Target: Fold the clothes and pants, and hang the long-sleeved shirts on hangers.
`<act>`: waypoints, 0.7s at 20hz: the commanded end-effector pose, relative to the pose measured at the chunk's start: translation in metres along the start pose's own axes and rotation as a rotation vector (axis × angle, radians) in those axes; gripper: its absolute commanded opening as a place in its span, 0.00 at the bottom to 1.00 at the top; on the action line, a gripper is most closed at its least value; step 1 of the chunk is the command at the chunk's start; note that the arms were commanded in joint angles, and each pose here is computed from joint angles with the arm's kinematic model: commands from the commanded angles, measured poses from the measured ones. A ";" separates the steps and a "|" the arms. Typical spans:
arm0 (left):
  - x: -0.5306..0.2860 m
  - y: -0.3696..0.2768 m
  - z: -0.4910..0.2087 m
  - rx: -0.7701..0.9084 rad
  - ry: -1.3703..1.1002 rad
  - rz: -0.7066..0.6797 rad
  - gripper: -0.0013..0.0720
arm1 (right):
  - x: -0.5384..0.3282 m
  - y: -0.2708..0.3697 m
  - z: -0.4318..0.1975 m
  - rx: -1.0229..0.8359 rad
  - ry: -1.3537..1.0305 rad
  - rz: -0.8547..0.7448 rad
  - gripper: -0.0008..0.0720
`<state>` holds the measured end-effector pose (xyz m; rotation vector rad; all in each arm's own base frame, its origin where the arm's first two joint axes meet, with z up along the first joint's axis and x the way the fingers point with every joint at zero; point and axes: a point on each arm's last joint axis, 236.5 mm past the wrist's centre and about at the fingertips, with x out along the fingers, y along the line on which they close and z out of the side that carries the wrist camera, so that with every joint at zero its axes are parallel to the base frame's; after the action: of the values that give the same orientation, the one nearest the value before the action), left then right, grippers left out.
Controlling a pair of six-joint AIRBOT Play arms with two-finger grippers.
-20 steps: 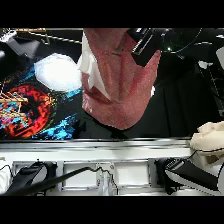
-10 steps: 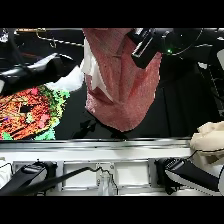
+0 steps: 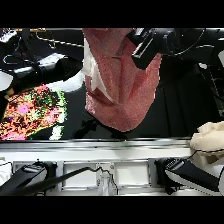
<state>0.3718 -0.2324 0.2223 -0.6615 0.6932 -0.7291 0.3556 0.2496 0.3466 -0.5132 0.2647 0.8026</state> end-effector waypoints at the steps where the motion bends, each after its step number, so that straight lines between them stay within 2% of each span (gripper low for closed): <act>1: 0.006 0.006 0.000 0.026 0.004 0.002 0.20 | -0.001 0.007 0.002 0.033 -0.007 0.030 0.04; 2: 0.009 0.014 0.001 0.022 0.007 0.016 0.04 | -0.001 0.009 0.002 0.035 -0.008 0.036 0.04; 7: 0.003 0.071 0.012 0.055 0.003 0.171 0.04 | -0.010 0.013 0.005 0.037 -0.016 0.046 0.04; 14: -0.021 0.104 0.038 0.010 -0.070 0.235 0.04 | -0.015 0.022 -0.010 0.029 0.050 0.077 0.04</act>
<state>0.4202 -0.1626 0.1778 -0.5808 0.6968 -0.5299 0.3332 0.2504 0.3447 -0.4814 0.3103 0.8541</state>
